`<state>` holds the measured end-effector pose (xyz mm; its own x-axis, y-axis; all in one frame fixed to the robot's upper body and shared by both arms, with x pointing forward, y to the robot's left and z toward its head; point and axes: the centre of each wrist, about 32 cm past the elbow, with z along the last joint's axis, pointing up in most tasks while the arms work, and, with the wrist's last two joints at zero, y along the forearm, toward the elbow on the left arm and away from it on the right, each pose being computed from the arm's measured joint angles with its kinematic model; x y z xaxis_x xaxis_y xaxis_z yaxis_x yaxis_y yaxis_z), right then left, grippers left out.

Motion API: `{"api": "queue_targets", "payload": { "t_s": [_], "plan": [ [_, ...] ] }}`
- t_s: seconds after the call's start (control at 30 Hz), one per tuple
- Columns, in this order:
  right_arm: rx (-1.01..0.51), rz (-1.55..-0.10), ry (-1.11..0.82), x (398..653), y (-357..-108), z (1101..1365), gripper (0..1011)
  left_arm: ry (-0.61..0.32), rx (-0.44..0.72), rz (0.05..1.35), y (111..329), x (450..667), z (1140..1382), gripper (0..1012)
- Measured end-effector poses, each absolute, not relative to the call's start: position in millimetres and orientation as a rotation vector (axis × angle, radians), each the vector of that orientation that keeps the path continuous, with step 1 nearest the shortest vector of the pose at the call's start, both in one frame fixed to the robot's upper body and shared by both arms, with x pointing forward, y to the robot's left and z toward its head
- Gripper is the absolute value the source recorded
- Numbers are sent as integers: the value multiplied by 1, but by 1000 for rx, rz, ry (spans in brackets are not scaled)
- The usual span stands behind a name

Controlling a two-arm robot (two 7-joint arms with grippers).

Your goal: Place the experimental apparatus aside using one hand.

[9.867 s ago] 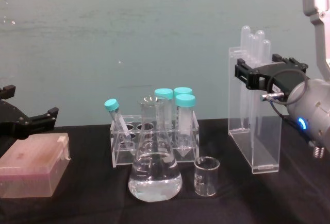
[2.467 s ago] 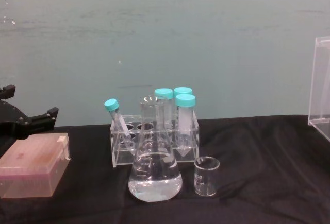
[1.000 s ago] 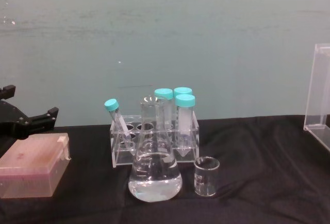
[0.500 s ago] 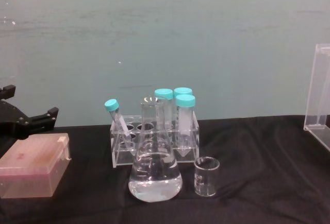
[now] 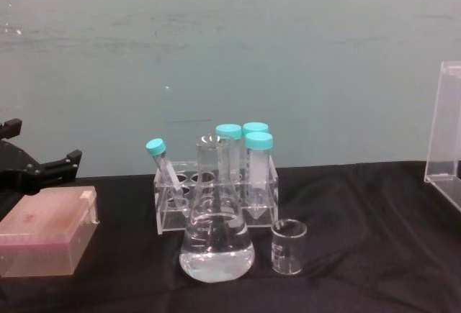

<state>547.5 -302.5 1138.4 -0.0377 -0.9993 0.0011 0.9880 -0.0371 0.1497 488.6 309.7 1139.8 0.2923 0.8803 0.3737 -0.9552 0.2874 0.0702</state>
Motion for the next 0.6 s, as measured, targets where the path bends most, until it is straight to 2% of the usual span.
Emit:
{"api": "queue_targets", "payload": {
  "t_s": [0.17,0.27,0.4,0.43,0.53,0.6],
  "plan": [
    [114,-1605,-121,547,-302,1138,609,-285,304,1248,310,489,1140,1000],
    [111,-1605,-117,547,-302,1138,673,-285,305,1248,310,489,1140,1000],
    [110,-1605,-117,547,-302,1138,823,-285,304,1248,310,489,1140,1000],
    [110,-1605,-117,547,-302,1138,823,-285,304,1248,310,489,1140,1000],
    [111,-1605,-118,547,-302,1138,926,-285,304,1248,310,489,1140,1000],
    [111,-1605,-118,547,-302,1138,950,-285,304,1248,310,489,1140,1000]
  ]
}}
